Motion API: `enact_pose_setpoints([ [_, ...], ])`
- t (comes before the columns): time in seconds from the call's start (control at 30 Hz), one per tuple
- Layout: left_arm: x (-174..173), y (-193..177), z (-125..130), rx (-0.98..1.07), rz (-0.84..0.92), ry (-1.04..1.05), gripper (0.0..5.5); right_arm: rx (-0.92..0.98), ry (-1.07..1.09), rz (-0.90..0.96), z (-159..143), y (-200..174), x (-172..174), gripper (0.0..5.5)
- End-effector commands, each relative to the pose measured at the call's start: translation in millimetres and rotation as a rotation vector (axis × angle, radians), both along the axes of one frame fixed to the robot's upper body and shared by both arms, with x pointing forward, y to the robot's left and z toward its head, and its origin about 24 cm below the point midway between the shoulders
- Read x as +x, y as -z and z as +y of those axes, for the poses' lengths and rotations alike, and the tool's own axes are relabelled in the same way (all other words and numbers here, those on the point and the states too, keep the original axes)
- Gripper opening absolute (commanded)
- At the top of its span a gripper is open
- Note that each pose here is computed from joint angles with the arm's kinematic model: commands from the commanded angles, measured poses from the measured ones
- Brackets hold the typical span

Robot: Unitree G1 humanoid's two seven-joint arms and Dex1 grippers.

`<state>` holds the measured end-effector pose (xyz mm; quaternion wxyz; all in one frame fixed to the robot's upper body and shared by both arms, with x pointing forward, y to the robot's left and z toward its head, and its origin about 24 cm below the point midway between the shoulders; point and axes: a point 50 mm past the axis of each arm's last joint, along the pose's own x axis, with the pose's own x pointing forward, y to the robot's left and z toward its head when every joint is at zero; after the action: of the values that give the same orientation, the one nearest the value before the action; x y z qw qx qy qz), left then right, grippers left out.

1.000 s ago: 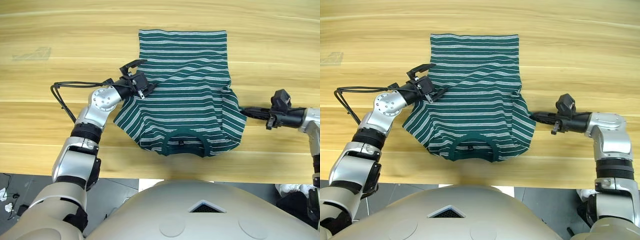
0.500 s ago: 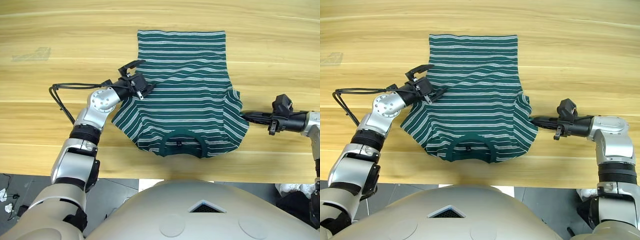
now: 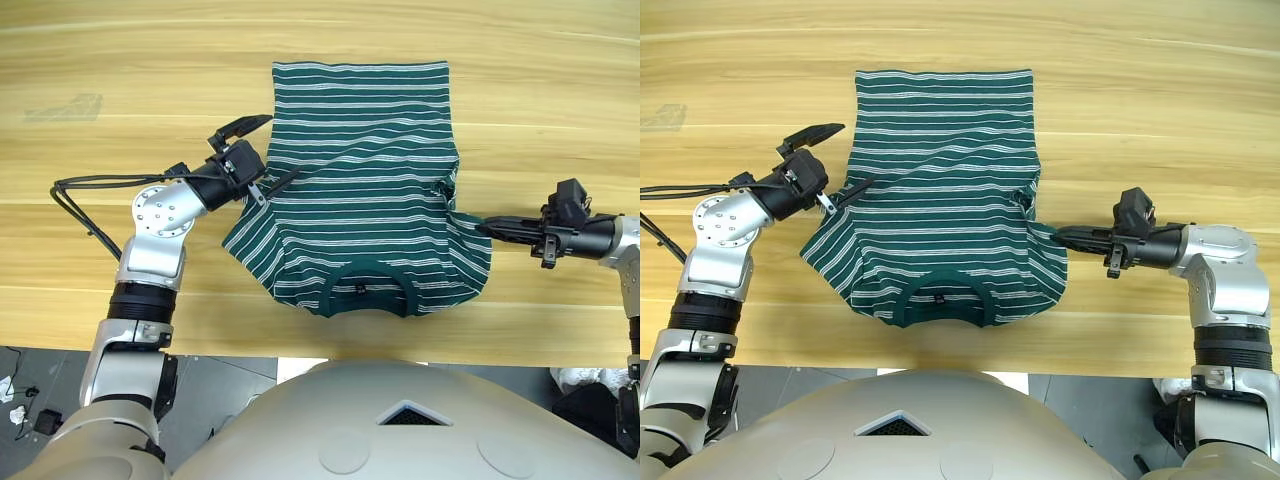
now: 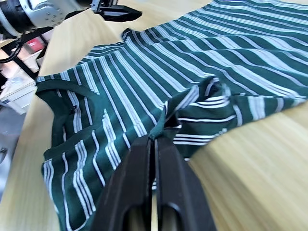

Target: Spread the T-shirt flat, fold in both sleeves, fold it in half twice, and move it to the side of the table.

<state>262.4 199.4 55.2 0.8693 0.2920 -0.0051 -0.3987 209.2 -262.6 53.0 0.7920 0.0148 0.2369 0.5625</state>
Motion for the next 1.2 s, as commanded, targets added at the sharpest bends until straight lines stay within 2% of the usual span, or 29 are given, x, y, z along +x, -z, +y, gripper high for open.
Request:
enact_pose_setpoints([
  [0.03,-4,-2,-1,-0.005,0.017,0.007,4.14,0.002,-0.024,-0.031,14,3,0,0.05],
  [0.27,-5,3,-5,-0.024,0.02,-0.008,4.14,0.031,-0.082,-0.056,44,11,-6,0.05],
  [0.47,-10,-1,-5,-0.03,-0.002,-0.006,4.14,-0.03,-0.147,-0.063,62,26,-19,0.05],
  [0.87,-25,-1,-1,-0.108,0.014,-0.036,4.14,0.13,-0.171,0.04,66,16,-28,1.97],
  [1.0,-45,-23,16,-0.316,0.009,-0.11,4.14,0.301,-0.121,0.048,65,-4,-22,2.61],
  [1.13,-101,-42,39,-0.587,0.045,-0.312,4.14,0.388,0.105,-0.145,63,-34,8,3.35],
  [1.2,-122,-45,39,-0.726,0.091,-0.424,4.14,0.392,0.204,-0.243,61,-49,17,3.35],
])
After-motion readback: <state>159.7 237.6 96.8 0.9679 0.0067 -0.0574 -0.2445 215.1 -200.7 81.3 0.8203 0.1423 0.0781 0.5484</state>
